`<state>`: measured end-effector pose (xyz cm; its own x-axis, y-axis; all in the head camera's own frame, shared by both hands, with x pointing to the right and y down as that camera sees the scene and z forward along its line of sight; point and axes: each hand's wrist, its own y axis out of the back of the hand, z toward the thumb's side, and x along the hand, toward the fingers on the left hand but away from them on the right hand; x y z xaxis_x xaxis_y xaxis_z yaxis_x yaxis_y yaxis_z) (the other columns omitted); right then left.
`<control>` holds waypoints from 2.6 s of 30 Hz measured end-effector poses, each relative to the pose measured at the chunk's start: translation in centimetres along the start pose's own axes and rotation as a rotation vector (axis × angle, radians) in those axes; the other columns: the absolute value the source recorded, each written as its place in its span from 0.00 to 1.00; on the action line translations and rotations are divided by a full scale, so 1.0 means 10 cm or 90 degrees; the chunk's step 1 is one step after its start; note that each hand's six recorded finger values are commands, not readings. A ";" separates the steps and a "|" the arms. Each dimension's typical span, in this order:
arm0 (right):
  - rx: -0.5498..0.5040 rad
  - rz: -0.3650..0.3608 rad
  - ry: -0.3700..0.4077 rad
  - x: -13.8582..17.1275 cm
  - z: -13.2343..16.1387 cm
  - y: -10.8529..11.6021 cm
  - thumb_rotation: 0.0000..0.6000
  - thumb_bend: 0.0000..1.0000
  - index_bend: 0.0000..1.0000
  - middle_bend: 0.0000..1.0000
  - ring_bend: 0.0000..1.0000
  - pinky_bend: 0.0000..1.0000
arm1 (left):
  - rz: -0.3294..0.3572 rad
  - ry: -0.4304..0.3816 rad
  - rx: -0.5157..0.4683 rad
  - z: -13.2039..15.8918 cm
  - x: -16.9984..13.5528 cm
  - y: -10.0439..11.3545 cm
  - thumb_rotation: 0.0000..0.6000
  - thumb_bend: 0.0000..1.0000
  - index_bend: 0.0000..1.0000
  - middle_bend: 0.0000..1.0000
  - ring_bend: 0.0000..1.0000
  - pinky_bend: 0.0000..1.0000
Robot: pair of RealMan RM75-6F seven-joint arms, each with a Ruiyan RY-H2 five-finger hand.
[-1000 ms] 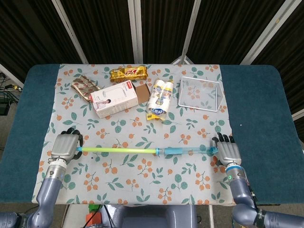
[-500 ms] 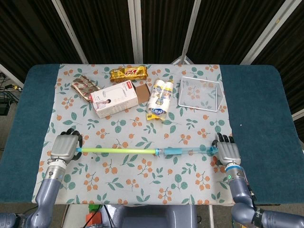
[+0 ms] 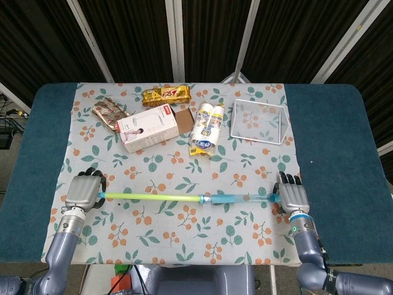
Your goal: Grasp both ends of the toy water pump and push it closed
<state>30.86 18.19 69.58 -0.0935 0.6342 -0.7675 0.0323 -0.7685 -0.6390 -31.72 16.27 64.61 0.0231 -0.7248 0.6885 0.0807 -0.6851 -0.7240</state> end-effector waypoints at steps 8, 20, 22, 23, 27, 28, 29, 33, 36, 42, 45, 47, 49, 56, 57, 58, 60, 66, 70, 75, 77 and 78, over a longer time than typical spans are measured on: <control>-0.005 -0.006 -0.001 0.03 0.00 0.05 1.00 0.42 0.57 0.04 0.00 0.00 | 0.008 0.000 -0.005 0.00 0.00 0.04 1.00 0.55 0.60 0.27 0.15 0.24; -0.014 -0.020 0.022 0.15 0.10 0.18 1.00 0.42 0.60 0.04 0.00 0.00 | 0.018 -0.016 -0.023 0.14 -0.01 0.08 1.00 0.55 0.61 0.27 0.15 0.24; -0.016 -0.023 0.024 0.17 0.12 0.20 1.00 0.42 0.60 0.04 0.00 0.00 | 0.018 -0.020 -0.026 0.18 -0.02 0.08 1.00 0.55 0.61 0.27 0.15 0.24; -0.019 -0.025 0.025 0.18 0.13 0.21 1.00 0.42 0.60 0.04 0.00 0.00 | 0.018 -0.023 -0.028 0.20 -0.03 0.08 1.00 0.55 0.61 0.27 0.15 0.24; -0.022 -0.030 0.029 0.20 0.18 0.25 1.00 0.42 0.61 0.04 0.00 0.00 | 0.021 -0.028 -0.034 0.24 -0.04 0.08 1.00 0.55 0.61 0.27 0.15 0.24; -0.022 -0.031 0.030 0.20 0.19 0.26 1.00 0.42 0.61 0.04 0.00 0.00 | 0.022 -0.028 -0.036 0.25 -0.04 0.08 1.00 0.55 0.61 0.27 0.15 0.24; -0.024 -0.033 0.033 0.21 0.21 0.27 1.00 0.42 0.61 0.04 0.00 0.00 | 0.023 -0.029 -0.039 0.26 -0.04 0.09 1.00 0.55 0.61 0.27 0.15 0.24; -0.026 -0.038 0.041 0.25 0.27 0.32 1.00 0.42 0.61 0.04 0.00 0.00 | 0.027 -0.034 -0.043 0.31 -0.03 0.11 1.00 0.55 0.61 0.28 0.15 0.24; -0.026 -0.042 0.046 0.27 0.31 0.35 1.00 0.42 0.62 0.04 0.00 0.00 | 0.029 -0.036 -0.046 0.35 -0.02 0.13 1.00 0.55 0.61 0.28 0.15 0.24; -0.028 -0.045 0.061 0.32 0.43 0.39 1.00 0.42 0.62 0.04 0.00 0.00 | 0.032 -0.042 -0.047 0.44 -0.01 0.17 1.00 0.55 0.61 0.28 0.15 0.24; -0.029 -0.044 0.070 0.35 0.50 0.39 1.00 0.42 0.62 0.04 0.00 0.00 | 0.033 -0.045 -0.050 0.47 -0.02 0.18 1.00 0.55 0.61 0.28 0.15 0.24; -0.030 -0.043 0.078 0.37 0.55 0.39 1.00 0.42 0.63 0.04 0.00 0.00 | 0.034 -0.046 -0.050 0.49 -0.02 0.19 1.00 0.55 0.61 0.28 0.15 0.24; -0.030 -0.042 0.085 0.39 0.60 0.38 1.00 0.42 0.63 0.05 0.00 0.00 | 0.034 -0.048 -0.049 0.51 -0.02 0.19 1.00 0.55 0.61 0.28 0.15 0.24; -0.032 -0.040 0.115 0.48 0.79 0.36 1.00 0.42 0.63 0.05 0.00 0.00 | 0.033 -0.058 -0.054 0.62 -0.02 0.20 1.00 0.55 0.61 0.28 0.15 0.24; -0.033 -0.039 0.118 0.49 0.81 0.36 1.00 0.42 0.63 0.05 0.00 0.00 | 0.033 -0.060 -0.055 0.64 -0.02 0.20 1.00 0.55 0.61 0.28 0.15 0.24; -0.034 -0.039 0.120 0.50 0.83 0.36 1.00 0.42 0.63 0.05 0.00 0.00 | 0.033 -0.061 -0.057 0.66 -0.02 0.20 1.00 0.55 0.61 0.28 0.15 0.24; -0.033 -0.039 0.124 0.52 0.86 0.36 1.00 0.42 0.63 0.05 0.00 0.00 | 0.032 -0.063 -0.060 0.70 -0.01 0.20 1.00 0.55 0.61 0.28 0.15 0.24; -0.033 -0.035 0.131 0.55 0.93 0.33 1.00 0.42 0.64 0.05 0.00 0.00 | 0.029 -0.072 -0.066 0.82 -0.01 0.20 1.00 0.55 0.62 0.28 0.15 0.24; -0.033 -0.036 0.130 0.56 0.94 0.33 1.00 0.42 0.64 0.05 0.00 0.00 | 0.026 -0.077 -0.069 0.90 -0.02 0.18 1.00 0.55 0.62 0.28 0.15 0.24; -0.034 -0.036 0.128 0.56 0.93 0.34 1.00 0.42 0.64 0.05 0.00 0.00 | 0.020 -0.082 -0.074 0.99 -0.03 0.16 1.00 0.55 0.62 0.28 0.15 0.24; -0.035 -0.036 0.126 0.55 0.92 0.34 1.00 0.42 0.64 0.05 0.00 0.00 | 0.019 -0.083 -0.076 1.03 -0.03 0.16 1.00 0.55 0.62 0.28 0.15 0.24; -0.035 -0.036 0.125 0.55 0.92 0.34 1.00 0.42 0.64 0.05 0.00 0.00 | 0.019 -0.084 -0.078 1.04 -0.03 0.16 1.00 0.55 0.62 0.28 0.15 0.24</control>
<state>21.32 18.30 63.64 0.0992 0.6845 -0.7222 0.0875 -0.7290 -0.6789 -21.28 16.14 63.70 0.1543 -0.7349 0.6604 -0.0432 -0.6728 -0.7386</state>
